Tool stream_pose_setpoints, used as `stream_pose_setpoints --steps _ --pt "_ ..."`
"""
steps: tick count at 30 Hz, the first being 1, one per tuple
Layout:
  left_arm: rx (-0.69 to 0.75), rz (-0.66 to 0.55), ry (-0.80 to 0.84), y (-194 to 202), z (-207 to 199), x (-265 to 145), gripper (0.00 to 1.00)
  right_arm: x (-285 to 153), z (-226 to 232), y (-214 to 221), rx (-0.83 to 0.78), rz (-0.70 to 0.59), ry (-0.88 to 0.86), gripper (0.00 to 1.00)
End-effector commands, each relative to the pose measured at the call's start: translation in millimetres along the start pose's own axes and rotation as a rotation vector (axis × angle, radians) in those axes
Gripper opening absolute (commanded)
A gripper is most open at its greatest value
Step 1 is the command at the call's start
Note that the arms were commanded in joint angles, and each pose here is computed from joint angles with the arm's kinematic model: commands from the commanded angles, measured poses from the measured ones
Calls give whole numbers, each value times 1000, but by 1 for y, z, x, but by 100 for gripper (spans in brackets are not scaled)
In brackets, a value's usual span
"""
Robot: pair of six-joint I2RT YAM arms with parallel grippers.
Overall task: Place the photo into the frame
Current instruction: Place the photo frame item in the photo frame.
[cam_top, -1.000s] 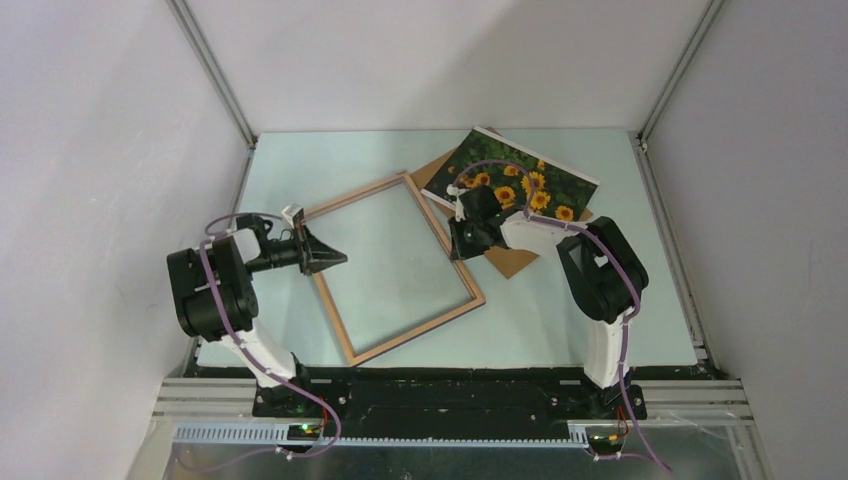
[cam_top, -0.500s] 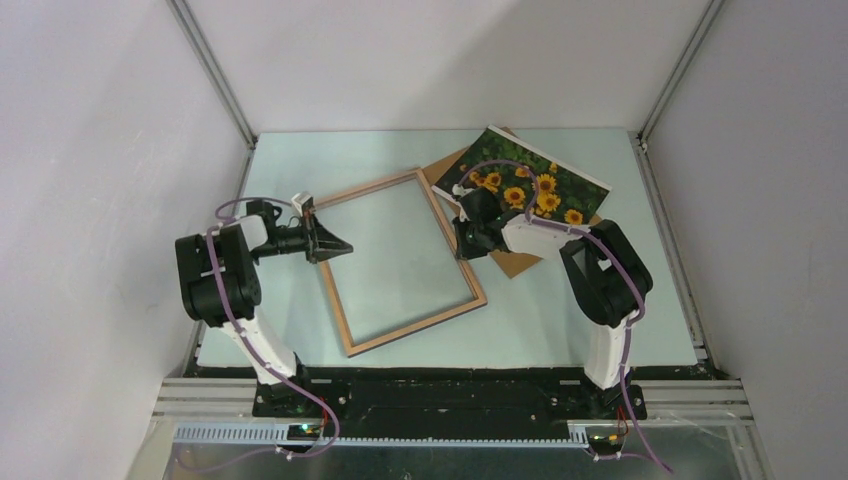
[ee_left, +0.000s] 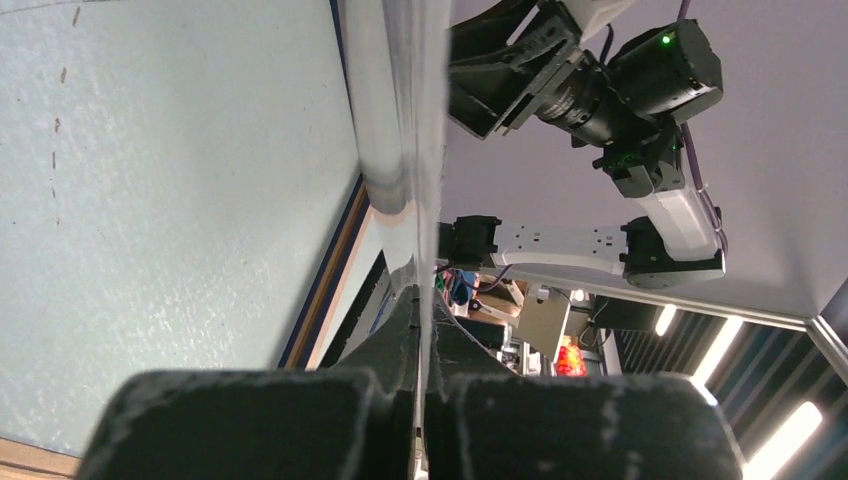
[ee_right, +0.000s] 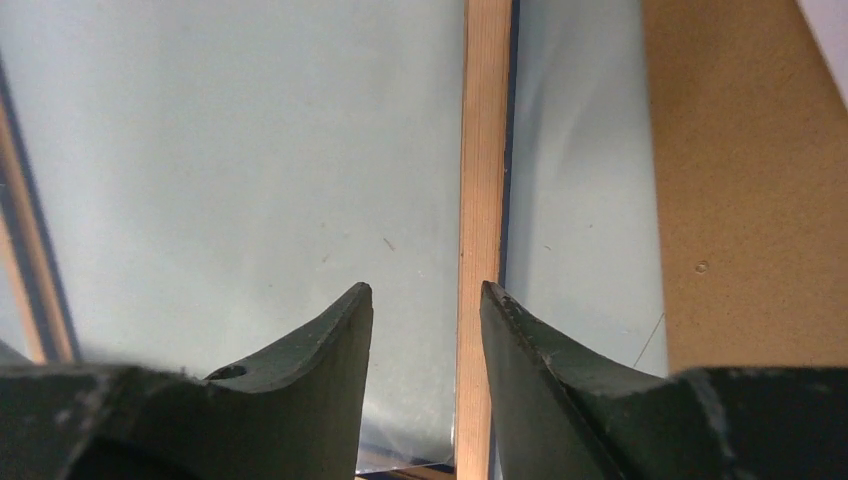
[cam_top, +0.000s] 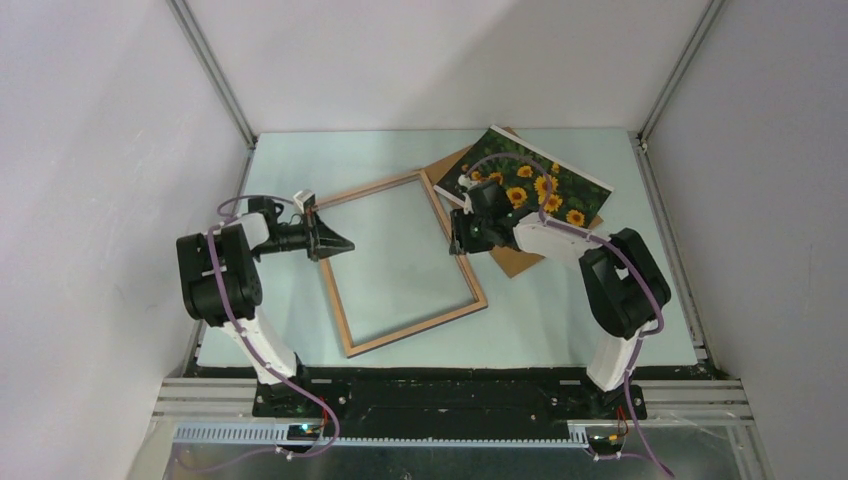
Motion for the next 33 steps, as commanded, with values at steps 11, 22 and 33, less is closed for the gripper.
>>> stream_pose_setpoints --steps 11,22,33 --pt "-5 21 87 -10 -23 3 0 -28 -10 -29 1 -88 -82 51" --pt "-11 36 118 -10 -29 5 0 -29 -14 -29 -31 -107 -63 49" --pt "-13 34 97 -12 -27 6 0 -31 -14 -29 -45 -121 -56 48"
Point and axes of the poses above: each gripper's point midway between its finger pads, its own x axis out along the fingers, its own z axis along the line the jaws close on, y = z × x, the point moved 10 cm from there along -x, back along the fingers, and after that the axes turned 4 degrees about x, right-handed, at the moved point
